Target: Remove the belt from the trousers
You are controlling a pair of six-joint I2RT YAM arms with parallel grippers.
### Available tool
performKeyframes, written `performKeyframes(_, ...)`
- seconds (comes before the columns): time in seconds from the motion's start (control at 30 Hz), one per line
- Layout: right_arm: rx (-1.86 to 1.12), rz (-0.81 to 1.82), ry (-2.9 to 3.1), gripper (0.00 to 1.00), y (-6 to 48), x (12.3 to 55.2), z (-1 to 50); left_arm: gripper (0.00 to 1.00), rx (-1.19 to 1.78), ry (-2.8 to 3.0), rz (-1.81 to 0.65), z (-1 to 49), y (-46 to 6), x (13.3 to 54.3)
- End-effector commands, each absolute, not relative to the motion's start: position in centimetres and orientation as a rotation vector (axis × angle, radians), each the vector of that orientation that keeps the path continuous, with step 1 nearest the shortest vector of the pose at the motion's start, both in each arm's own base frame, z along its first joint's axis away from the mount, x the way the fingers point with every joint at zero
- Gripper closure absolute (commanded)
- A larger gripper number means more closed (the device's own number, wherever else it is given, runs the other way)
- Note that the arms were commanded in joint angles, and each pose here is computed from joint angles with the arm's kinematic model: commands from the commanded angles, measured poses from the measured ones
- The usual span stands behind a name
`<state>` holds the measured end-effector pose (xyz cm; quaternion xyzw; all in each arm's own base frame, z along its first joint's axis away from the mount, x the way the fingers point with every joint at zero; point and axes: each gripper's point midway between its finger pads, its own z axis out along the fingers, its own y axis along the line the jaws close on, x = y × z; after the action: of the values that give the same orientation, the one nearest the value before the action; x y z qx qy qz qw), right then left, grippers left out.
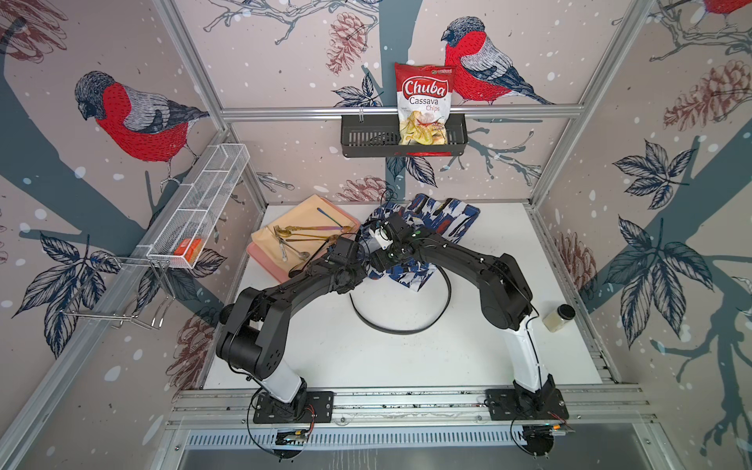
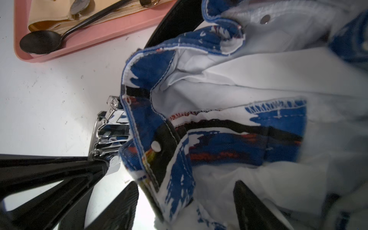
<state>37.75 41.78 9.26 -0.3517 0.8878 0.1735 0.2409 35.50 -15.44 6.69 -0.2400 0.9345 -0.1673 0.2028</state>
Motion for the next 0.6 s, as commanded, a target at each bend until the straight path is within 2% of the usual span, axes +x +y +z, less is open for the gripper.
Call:
performKeyframes(0.0, -1.003, 0.507, 2.426, 0.24, 42.6, 37.3, 8.9, 1.00, -0.664, 2.627, -0.418, 6.6, -14.7, 34.9)
performKeyframes(0.07, -1.007, 0.483, 2.435, 0.28, 42.5, 37.3, 8.5, 1.00, -0.664, 2.624, -0.420, 6.7, -14.7, 35.0)
performKeyframes(0.1, -1.010, 0.464, 2.440, 0.35, 42.5, 37.3, 8.2, 1.00, -0.666, 2.623, -0.422, 6.7, -14.6, 34.9)
performKeyframes(0.13, -1.011, 0.446, 2.449, 0.50, 42.4, 37.5, 7.7, 1.00, -0.667, 2.618, -0.430, 6.9, -14.7, 35.0)
performKeyframes(0.17, -1.011, 0.431, 2.457, 0.77, 42.4, 37.6, 7.3, 1.00, -0.660, 2.614, -0.441, 7.1, -14.8, 35.0)
performKeyframes(0.2, -1.011, 0.420, 2.471, 0.98, 42.4, 37.7, 6.7, 1.00, -0.656, 2.610, -0.452, 7.3, -14.9, 35.0)
performKeyframes(0.23, -1.004, 0.408, 2.479, 1.00, 42.3, 37.9, 6.4, 1.00, -0.649, 2.606, -0.457, 7.5, -14.9, 35.0)
performKeyframes(0.37, -0.940, 0.439, 2.496, 1.00, 42.0, 38.7, 6.6, 0.73, -0.484, 2.598, -0.495, 9.2, -15.6, 35.1)
performKeyframes(0.47, -0.820, 0.558, 2.520, 1.00, 41.5, 39.6, 7.8, 0.52, -0.359, 2.547, -0.447, 11.4, -15.1, 35.0)
performKeyframes(0.57, -0.703, 0.719, 2.547, 1.00, 40.7, 40.2, 8.7, 0.38, -0.260, 2.476, -0.386, 13.4, -14.3, 35.5)
